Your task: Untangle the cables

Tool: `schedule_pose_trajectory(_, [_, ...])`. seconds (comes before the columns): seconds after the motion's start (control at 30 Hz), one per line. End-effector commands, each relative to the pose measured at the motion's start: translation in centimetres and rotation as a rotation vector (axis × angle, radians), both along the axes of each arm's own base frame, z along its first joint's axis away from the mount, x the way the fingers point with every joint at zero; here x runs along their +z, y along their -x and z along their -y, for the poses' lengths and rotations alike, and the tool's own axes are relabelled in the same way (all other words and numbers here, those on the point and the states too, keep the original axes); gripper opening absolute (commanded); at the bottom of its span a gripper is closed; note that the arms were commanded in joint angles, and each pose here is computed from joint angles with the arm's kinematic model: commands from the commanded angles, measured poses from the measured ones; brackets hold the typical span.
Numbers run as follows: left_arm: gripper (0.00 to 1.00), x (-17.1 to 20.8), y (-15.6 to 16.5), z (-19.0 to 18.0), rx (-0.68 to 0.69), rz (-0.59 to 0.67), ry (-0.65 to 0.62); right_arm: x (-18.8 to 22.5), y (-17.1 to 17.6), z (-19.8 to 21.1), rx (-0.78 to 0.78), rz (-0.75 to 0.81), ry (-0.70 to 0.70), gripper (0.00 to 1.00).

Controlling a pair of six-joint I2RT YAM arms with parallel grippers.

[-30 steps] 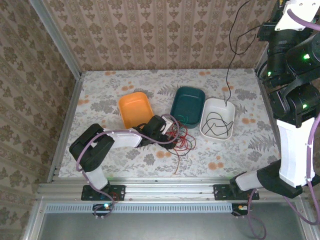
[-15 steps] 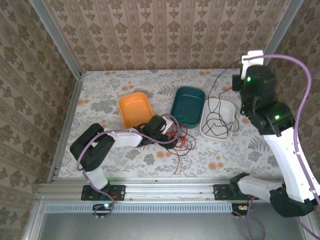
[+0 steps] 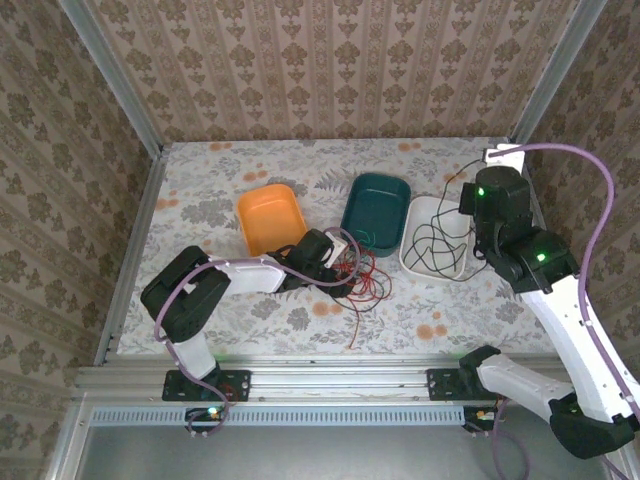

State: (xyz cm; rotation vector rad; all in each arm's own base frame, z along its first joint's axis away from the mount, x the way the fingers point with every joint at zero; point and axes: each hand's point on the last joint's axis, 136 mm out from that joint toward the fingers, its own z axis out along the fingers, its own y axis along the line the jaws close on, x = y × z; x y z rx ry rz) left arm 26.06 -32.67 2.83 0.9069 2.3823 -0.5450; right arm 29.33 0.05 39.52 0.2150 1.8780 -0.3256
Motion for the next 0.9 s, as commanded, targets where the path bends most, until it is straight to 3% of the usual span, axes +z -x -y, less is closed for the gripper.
schedule_pose_trajectory(0.0, [1.00,-2.5,1.1,-1.0,-0.010,-0.055,-0.057,8.4,1.1,1.0,-0.026,0.230,0.004,0.00])
schedule_pose_trajectory(0.2, [1.00,-2.5,1.1,-1.1,-0.006,-0.053,-0.056,20.8,4.0,1.9,-0.010,0.535,0.059,0.00])
schedule_pose_trajectory(0.37, [1.00,-2.5,1.0,-1.2,0.000,-0.053,-0.056,25.7,4.6,0.1,0.108,0.675,0.062,0.00])
schedule_pose_trajectory(0.63, [1.00,-2.3,1.2,-1.6,0.007,-0.045,-0.058,25.8,2.1,-1.3,0.136,0.633,0.091,0.00])
schedule_pose_trajectory(0.87, [1.00,-2.5,1.4,-1.7,0.003,-0.052,-0.063,20.1,-0.5,-0.9,0.057,0.477,0.153,0.00])
